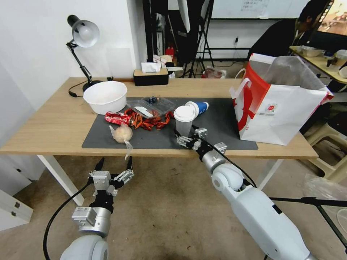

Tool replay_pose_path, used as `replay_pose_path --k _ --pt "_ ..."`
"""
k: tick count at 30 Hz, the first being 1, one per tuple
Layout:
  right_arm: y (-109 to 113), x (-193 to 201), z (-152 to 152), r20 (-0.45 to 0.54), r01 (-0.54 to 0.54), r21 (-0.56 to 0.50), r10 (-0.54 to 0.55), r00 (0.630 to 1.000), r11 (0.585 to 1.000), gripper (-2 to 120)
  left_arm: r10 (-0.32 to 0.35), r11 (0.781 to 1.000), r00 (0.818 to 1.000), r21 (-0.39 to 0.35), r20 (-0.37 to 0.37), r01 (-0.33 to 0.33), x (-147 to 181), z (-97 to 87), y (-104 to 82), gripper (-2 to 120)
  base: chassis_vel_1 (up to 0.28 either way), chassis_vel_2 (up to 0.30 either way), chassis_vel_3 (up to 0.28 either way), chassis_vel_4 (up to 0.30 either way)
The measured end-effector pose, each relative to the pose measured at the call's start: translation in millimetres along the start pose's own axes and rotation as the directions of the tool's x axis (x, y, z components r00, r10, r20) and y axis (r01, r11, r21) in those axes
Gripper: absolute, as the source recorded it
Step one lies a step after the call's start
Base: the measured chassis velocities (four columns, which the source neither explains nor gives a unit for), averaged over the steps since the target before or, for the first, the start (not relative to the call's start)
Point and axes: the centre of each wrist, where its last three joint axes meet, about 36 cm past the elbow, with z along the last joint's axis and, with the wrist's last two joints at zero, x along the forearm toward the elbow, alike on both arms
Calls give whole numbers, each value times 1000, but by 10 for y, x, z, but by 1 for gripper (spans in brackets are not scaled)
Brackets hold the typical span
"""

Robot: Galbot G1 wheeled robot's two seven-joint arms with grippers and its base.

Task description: Pick up the trash from the table and place it into the takeout bag.

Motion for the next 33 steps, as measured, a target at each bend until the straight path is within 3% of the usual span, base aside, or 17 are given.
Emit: replay_pose_path --k 5,7,11,17,21,24,25,29,30,32,33 --pt "29 -32 4 3 3 -1 -3 1000 1000 63 -1 1000 1000 -1 0 1 1 2 3 99 0 0 0 0" --pt "38 -36 8 6 2 2 -2 1000 1000 52 -3 1000 1000 -1 0 3 3 7 5 99 0 0 0 0" --pt "31 -30 5 10 -4 3 3 1000 1000 43 -4 1000 1000 -2 0 4 5 16 9 99 0 0 0 0" --pt "19 -3 -57 30 -9 2 9 1000 1000 41 -5 1000 1000 -2 0 5 6 22 11 99 0 0 0 0" --pt "-7 42 -264 85 -17 -9 17 996 1000 41 -4 1000 1000 -2 -1 4 4 28 8 99 0 0 0 0" --pt "-84 122 -664 164 -39 -32 44 985 999 41 -4 1000 1000 -4 -1 4 4 29 7 99 0 0 0 0" --pt "-84 122 -664 164 -39 -32 44 985 999 41 -4 1000 1000 -4 -1 4 4 29 7 99 0 0 0 0" --pt "-282 315 -1463 277 -103 -46 112 954 994 41 1 1000 1000 -4 -2 -1 5 31 -9 99 0 0 0 0" --pt "-282 315 -1463 277 -103 -46 112 954 994 41 1 1000 1000 -4 -2 -1 5 31 -9 99 0 0 0 0" --pt "-512 479 -2023 351 -178 -61 188 917 982 41 8 1000 1000 -8 -4 -8 7 36 -31 99 0 0 0 0" --pt "-512 479 -2023 351 -178 -61 188 917 982 41 8 1000 1000 -8 -4 -8 7 36 -31 99 0 0 0 0"
